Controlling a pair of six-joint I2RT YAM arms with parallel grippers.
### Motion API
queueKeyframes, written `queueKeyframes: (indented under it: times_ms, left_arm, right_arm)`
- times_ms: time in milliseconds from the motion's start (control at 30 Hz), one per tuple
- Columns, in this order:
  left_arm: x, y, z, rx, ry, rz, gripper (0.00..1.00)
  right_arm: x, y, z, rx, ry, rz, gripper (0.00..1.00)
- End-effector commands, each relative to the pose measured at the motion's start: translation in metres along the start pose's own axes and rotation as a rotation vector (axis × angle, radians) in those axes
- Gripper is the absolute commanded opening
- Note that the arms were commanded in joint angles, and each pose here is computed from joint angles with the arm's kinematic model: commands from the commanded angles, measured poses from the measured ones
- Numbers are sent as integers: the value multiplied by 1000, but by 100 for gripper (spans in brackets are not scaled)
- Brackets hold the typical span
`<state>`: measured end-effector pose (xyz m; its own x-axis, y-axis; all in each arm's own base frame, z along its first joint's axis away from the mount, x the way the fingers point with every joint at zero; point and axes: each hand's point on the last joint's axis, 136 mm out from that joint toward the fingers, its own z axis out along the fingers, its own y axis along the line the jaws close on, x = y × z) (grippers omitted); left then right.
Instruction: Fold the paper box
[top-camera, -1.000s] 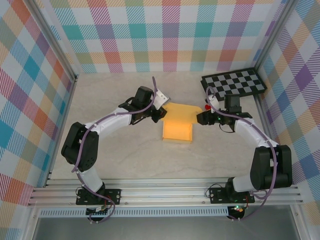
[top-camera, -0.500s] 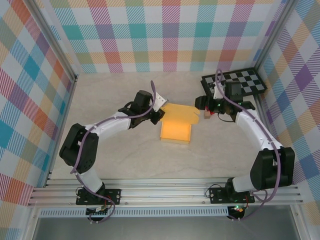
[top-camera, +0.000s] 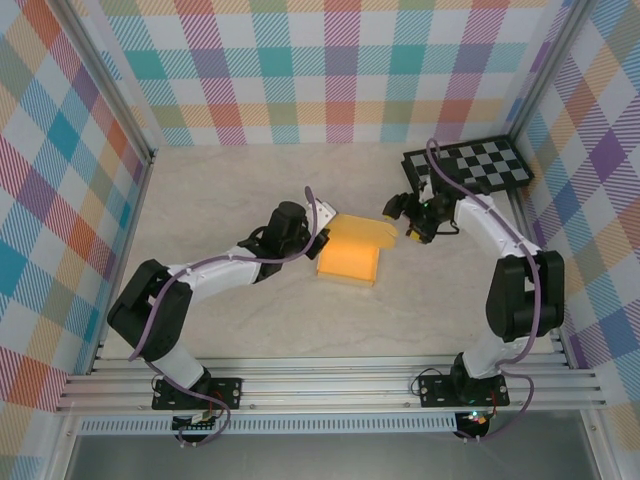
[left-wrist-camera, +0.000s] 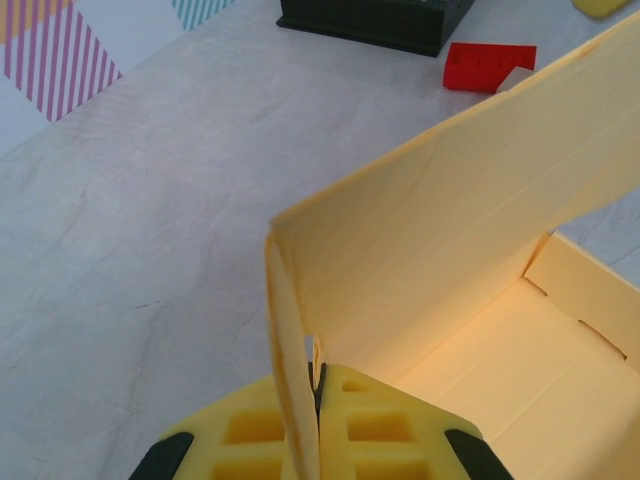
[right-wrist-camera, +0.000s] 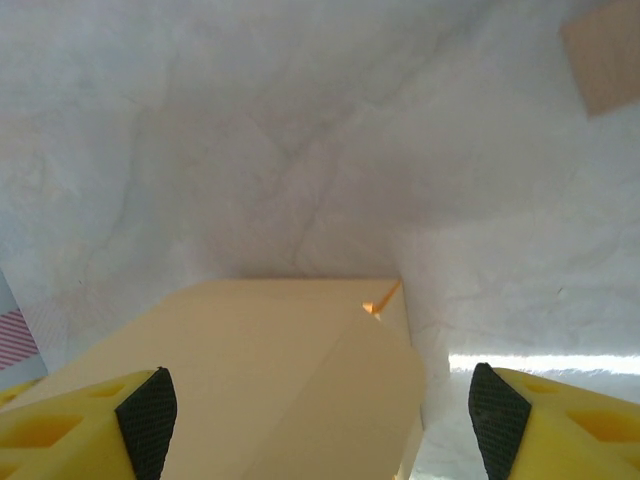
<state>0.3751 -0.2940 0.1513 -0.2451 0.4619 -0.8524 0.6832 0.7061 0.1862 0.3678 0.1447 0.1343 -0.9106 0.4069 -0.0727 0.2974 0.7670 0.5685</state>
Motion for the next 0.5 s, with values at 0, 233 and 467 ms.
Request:
queueKeyframes:
  times_ms: [0,233,467]
  left_arm:
    - [-10,8,-6,-69,-40,-3,0]
    - [-13,1,-7,-65,-55,-69,0]
    - [-6,-13,-3,-54,-39,-108,0]
  right_arm:
    - [23,14,7,-55,90,47,80]
    - [45,38,21,-140,185,75,79]
    - [55,71,18,-280,234,163,79]
